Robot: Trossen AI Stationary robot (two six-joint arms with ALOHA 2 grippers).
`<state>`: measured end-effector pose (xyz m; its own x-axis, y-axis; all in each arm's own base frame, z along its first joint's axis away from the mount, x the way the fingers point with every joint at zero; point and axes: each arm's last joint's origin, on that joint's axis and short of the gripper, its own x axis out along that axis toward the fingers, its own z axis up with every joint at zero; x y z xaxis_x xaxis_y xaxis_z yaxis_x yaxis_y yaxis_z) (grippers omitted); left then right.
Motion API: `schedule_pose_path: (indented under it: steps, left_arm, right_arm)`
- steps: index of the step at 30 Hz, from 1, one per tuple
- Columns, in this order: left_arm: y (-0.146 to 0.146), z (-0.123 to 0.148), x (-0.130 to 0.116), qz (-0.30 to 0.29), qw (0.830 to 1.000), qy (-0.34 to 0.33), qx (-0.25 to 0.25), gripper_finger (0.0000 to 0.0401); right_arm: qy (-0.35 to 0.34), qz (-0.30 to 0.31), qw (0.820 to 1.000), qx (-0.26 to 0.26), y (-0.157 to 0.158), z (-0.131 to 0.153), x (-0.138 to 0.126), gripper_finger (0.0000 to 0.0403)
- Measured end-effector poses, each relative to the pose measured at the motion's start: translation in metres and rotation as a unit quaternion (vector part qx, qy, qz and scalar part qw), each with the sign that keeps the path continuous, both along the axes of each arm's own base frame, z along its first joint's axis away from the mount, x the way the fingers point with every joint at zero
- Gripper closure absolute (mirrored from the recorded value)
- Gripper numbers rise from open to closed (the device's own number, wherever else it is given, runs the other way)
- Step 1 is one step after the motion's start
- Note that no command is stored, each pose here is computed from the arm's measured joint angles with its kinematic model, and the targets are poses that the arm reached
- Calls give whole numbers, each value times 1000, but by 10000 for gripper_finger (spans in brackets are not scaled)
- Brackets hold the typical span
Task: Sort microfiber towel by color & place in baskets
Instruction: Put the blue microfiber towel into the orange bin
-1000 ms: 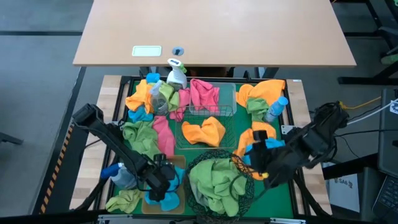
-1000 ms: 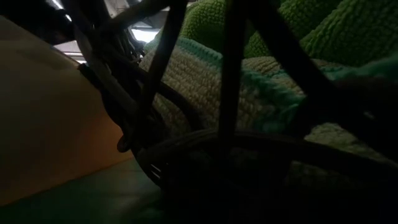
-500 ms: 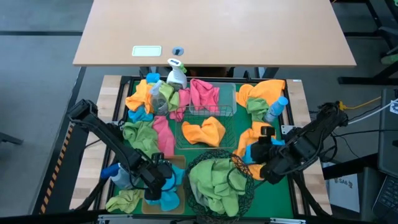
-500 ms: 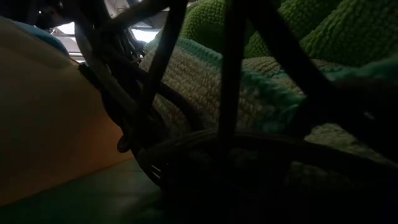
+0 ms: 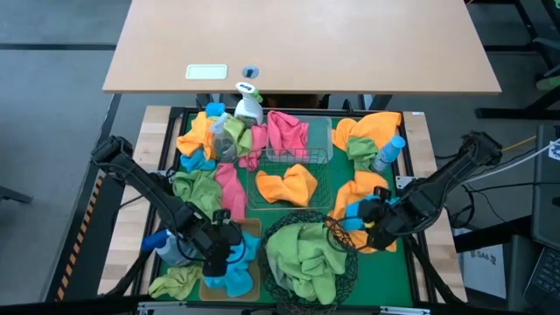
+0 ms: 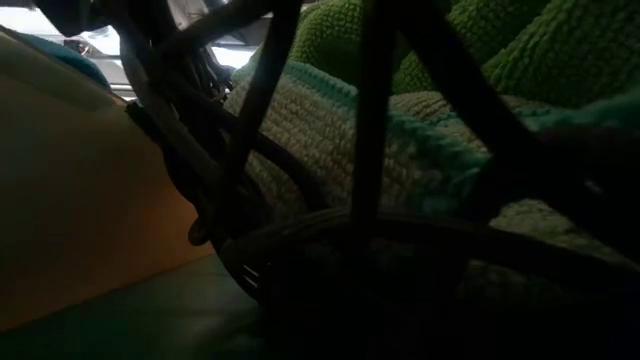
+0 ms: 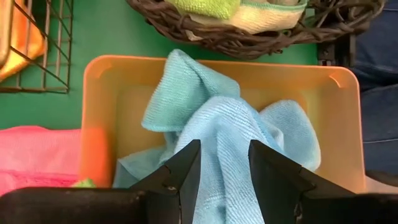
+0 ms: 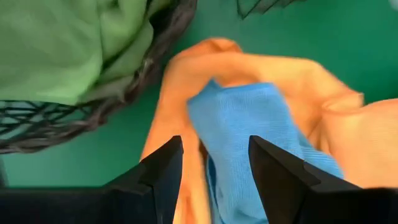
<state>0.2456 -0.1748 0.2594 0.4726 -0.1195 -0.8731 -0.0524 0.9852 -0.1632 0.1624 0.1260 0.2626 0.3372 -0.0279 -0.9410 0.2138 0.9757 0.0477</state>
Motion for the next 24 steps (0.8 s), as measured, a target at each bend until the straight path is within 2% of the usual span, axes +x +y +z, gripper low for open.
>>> schedule_pose_path:
  steps: [4,8,10,15,21,24]
  left_arm:
    - [4,0,3,1,1000,-4,5,272]
    - [8,0,6,8,1000,-4,5,272]
    - [9,0,7,10,1000,-4,5,272]
    - [12,0,8,13,1000,-5,6,272]
    - [12,1,10,8,1000,-14,6,272]
    - [11,1,10,8,1000,-14,6,272]
  right_arm:
    - [19,-7,1000,-12,-4,-31,-5,219]
    - [45,-43,998,-24,-10,-55,-13,219]
    - [59,-57,997,-12,-11,-63,-15,219]
    - [74,-54,996,21,-10,-72,-17,219]
    - [73,-54,996,15,-11,-75,-17,219]
    - [73,-54,996,15,-11,-75,-17,234]
